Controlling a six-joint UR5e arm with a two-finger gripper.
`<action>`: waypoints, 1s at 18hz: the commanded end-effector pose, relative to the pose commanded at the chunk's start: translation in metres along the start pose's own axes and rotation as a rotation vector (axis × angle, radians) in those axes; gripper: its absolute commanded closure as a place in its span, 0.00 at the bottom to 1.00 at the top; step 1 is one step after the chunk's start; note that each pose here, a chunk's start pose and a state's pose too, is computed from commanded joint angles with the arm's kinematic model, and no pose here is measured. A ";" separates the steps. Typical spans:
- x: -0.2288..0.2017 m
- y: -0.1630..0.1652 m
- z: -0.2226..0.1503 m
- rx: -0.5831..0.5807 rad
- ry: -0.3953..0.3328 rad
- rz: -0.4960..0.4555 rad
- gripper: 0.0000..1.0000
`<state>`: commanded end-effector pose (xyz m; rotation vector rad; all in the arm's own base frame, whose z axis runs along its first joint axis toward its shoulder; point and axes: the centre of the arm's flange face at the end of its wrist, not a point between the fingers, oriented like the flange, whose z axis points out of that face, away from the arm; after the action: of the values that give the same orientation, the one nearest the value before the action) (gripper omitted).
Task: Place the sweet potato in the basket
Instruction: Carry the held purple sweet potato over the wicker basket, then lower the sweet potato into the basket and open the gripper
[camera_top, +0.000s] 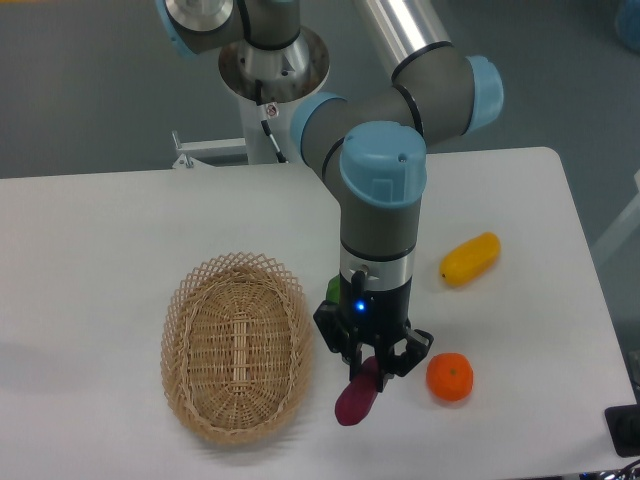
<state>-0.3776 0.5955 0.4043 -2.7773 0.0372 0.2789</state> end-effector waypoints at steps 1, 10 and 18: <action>0.012 -0.005 0.003 -0.015 -0.004 -0.001 0.73; 0.120 0.012 0.052 -0.169 0.052 0.092 0.73; 0.167 0.028 0.093 -0.250 0.022 0.195 0.72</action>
<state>-0.2332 0.6031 0.2764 -3.0293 0.2998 0.3216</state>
